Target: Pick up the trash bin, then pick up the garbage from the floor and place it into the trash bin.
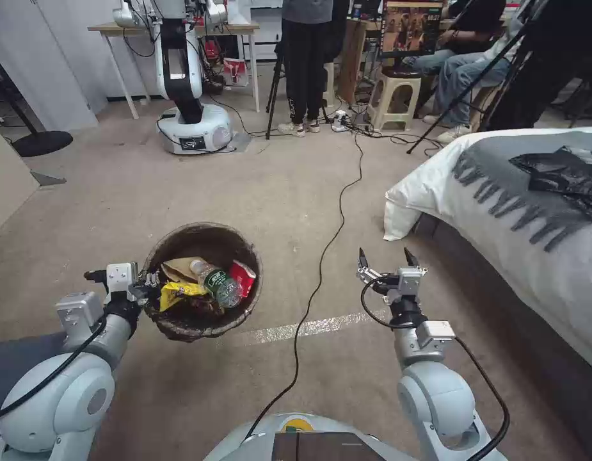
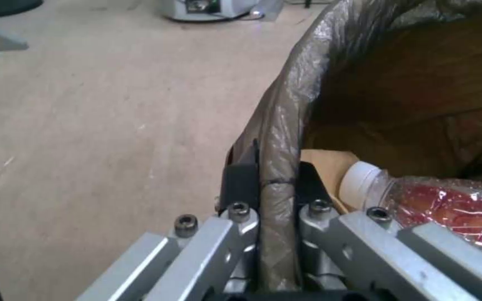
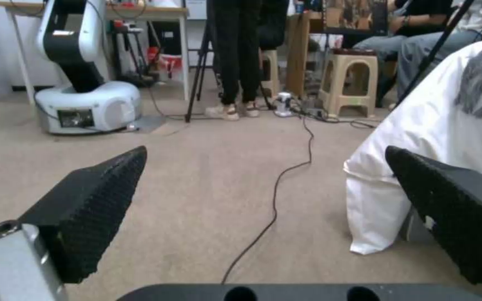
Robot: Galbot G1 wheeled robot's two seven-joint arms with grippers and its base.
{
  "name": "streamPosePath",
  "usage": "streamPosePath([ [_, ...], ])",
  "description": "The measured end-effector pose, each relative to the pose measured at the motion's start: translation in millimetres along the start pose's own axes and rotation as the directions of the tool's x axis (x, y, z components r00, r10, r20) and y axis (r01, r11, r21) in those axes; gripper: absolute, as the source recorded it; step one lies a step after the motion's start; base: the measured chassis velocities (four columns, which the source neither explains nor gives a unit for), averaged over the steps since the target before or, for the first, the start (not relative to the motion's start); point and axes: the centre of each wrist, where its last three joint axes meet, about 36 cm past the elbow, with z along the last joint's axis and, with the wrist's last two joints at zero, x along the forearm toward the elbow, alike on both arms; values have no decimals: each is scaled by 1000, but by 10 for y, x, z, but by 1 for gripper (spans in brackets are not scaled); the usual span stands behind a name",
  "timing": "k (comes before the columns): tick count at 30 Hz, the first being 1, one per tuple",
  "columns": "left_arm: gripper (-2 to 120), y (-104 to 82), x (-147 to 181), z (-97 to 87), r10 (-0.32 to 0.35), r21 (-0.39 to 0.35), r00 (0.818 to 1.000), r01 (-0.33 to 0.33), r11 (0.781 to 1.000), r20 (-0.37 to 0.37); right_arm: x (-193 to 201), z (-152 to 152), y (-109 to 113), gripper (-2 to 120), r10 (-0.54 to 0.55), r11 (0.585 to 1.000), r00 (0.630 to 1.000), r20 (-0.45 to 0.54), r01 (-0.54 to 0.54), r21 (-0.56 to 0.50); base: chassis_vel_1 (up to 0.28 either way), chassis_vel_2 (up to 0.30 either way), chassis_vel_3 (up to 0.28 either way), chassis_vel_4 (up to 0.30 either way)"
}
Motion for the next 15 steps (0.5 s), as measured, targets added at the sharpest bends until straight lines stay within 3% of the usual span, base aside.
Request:
streamPosePath([
  [8, 2, 48, -88, 108, -66, 75, 996, 71, 995, -65, 6, -2, -7, 100, 2, 1000, 1000, 0, -2, 1, 0, 0, 0, 0],
  [15, 2, 115, -208, 226, -115, 90, 987, 126, 988, -116, 14, 5, -2, 100, 1, 1000, 1000, -2, -1, -1, 0, 0, 0, 0],
])
